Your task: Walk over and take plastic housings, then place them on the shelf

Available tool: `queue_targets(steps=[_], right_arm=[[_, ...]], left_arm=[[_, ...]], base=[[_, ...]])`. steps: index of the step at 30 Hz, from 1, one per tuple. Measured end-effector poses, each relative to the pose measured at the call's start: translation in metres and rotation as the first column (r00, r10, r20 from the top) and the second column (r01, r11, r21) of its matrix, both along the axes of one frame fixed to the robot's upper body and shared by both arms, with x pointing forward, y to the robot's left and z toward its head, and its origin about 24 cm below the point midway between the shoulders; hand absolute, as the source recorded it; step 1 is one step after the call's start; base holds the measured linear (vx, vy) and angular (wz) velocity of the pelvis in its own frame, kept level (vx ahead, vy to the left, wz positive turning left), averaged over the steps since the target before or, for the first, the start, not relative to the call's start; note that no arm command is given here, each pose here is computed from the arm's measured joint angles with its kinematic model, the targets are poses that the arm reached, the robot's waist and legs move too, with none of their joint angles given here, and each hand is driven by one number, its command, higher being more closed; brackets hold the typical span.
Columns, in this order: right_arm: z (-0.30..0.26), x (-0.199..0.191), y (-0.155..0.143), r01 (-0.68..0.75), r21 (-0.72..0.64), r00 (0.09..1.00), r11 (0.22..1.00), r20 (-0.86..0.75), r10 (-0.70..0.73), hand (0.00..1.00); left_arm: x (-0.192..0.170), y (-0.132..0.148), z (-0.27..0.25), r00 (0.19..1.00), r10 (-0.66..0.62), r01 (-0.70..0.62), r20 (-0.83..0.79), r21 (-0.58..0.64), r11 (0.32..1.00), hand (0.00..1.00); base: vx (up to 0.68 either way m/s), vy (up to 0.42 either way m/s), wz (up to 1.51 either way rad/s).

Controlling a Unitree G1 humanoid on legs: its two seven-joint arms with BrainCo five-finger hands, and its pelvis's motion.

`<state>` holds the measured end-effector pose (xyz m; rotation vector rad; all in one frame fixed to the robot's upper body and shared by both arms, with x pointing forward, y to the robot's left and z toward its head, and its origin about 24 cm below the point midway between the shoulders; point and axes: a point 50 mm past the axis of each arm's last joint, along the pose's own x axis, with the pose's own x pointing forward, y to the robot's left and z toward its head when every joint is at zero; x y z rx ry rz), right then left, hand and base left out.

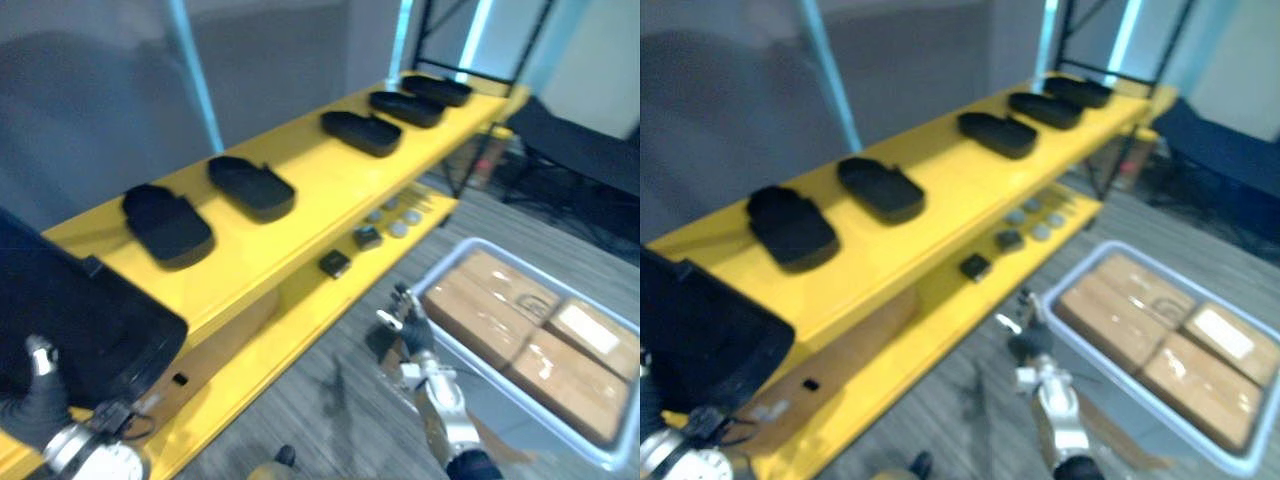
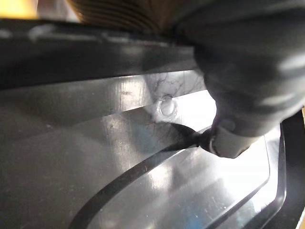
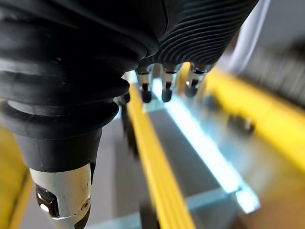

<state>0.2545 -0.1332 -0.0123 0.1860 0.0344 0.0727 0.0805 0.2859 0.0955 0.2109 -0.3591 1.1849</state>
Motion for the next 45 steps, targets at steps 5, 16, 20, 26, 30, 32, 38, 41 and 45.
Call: queue_targets(steps=[5, 16, 20, 26, 30, 32, 38, 41, 45], right_arm=[[-0.002, -0.003, -0.004, 0.036, -0.006, 0.999, 0.999, -0.012, -0.036, 0.00], [-0.001, -0.015, -0.034, 0.232, -0.012, 0.973, 0.973, -0.008, -0.233, 0.00], [0.004, -0.020, -0.055, 0.285, -0.027, 0.959, 0.958, 0.017, -0.284, 0.00], [0.001, -0.053, -0.083, 0.407, -0.019, 0.914, 0.913, 0.024, -0.406, 0.00], [0.003, -0.053, -0.087, 0.382, -0.043, 0.924, 0.923, 0.046, -0.380, 0.00], [0.001, -0.056, -0.086, 0.350, -0.078, 0.937, 0.933, 0.042, -0.348, 0.00], [-0.002, -0.062, -0.088, 0.329, -0.117, 0.944, 0.937, 0.031, -0.327, 0.00], [0.004, -0.058, -0.086, 0.333, -0.107, 0.943, 0.937, 0.060, -0.328, 0.00], [0.012, -0.050, -0.086, 0.387, -0.080, 0.920, 0.918, 0.093, -0.380, 0.00]], left_arm=[[-0.021, 0.006, -0.001, 0.999, 0.041, -0.040, 0.027, -0.026, 0.999, 1.00], [0.019, -0.016, 0.016, 0.927, -0.340, 0.338, 0.155, 0.042, 0.940, 1.00], [0.032, -0.017, 0.025, 0.889, -0.420, 0.406, 0.182, 0.112, 0.907, 1.00], [0.069, -0.026, 0.044, 0.782, -0.595, 0.549, 0.189, 0.246, 0.799, 1.00], [0.070, -0.027, 0.040, 0.783, -0.595, 0.556, 0.182, 0.226, 0.800, 1.00], [0.071, -0.028, 0.041, 0.786, -0.588, 0.548, 0.193, 0.224, 0.806, 1.00], [0.070, -0.033, 0.042, 0.790, -0.591, 0.547, 0.163, 0.248, 0.799, 1.00], [0.065, -0.025, 0.048, 0.819, -0.554, 0.500, 0.151, 0.287, 0.817, 1.00], [0.072, -0.024, 0.068, 0.790, -0.589, 0.499, 0.171, 0.381, 0.779, 1.00]], base=[[-0.01, -0.004, 0.39], [0.04, 0.089, 0.53], [0.02, 0.095, 0.11], [0.01, 0.170, 0.82], [-0.10, -0.119, 0.03], [-0.13, -0.075, -0.08], [-0.07, -0.006, -0.05], [0.10, 0.053, -0.28], [0.18, 0.068, 0.18]])
